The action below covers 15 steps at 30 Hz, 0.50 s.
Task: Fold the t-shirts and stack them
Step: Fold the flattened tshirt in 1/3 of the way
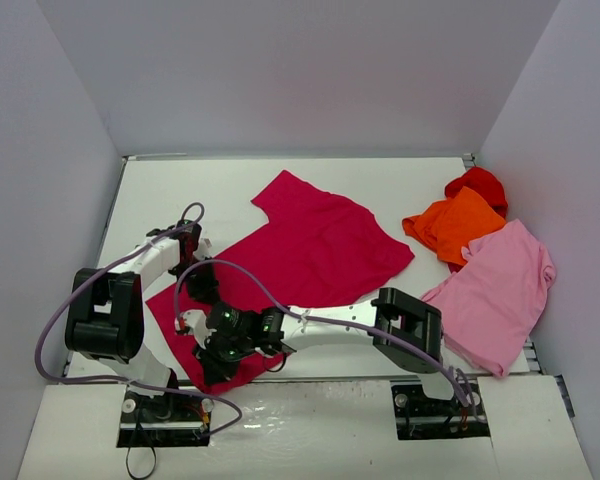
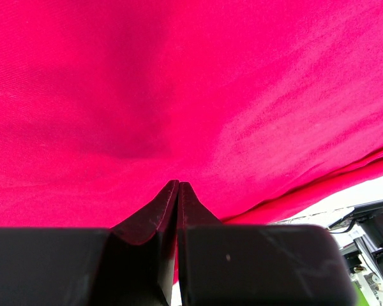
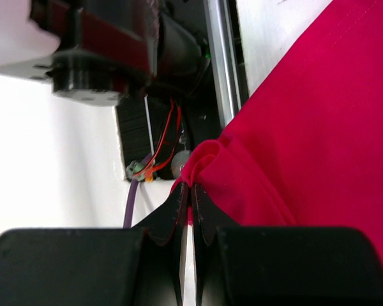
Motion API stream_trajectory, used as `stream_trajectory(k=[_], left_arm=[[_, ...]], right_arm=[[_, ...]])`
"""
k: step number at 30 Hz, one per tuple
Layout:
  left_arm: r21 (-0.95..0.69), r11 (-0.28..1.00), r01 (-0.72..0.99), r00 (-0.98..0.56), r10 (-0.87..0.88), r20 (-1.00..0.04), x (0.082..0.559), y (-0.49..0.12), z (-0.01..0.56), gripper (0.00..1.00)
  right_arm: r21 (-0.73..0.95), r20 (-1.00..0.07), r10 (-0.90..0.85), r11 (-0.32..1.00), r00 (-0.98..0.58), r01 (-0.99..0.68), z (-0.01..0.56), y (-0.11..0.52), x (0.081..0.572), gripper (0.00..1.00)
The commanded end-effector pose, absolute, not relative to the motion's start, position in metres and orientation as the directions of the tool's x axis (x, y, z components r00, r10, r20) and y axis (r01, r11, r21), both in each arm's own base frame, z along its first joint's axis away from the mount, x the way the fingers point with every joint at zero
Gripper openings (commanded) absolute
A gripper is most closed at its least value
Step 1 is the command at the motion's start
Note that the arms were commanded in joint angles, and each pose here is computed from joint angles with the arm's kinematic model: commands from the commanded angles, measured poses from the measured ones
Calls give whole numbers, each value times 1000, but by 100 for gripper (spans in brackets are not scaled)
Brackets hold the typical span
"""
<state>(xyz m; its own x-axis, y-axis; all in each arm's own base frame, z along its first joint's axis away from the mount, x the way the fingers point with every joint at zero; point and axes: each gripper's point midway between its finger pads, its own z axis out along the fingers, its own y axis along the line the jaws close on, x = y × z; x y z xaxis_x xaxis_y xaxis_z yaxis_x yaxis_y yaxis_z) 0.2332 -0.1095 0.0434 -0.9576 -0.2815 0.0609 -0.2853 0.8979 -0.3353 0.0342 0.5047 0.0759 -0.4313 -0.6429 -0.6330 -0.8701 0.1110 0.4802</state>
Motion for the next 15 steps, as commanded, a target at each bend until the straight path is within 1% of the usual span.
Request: stream_trajectory(k=[1, 4, 8, 15], left_arm=[[-340, 902, -265, -963, -265, 46, 237, -111, 50, 0], [-342, 902, -265, -963, -265, 46, 237, -111, 50, 0], [-342, 902, -263, -963, -264, 46, 237, -111, 50, 0], [-345, 902, -260, -964, -261, 46, 238, -112, 49, 0]], right_arm=[[440, -727, -563, 58, -393, -896, 103, 535, 56, 0], [438, -726, -566, 56, -390, -897, 96, 543, 63, 0], [418, -729, -560, 91, -393, -904, 86, 548, 79, 0], [393, -764, -499, 142, -409, -908, 101, 555, 116, 0]])
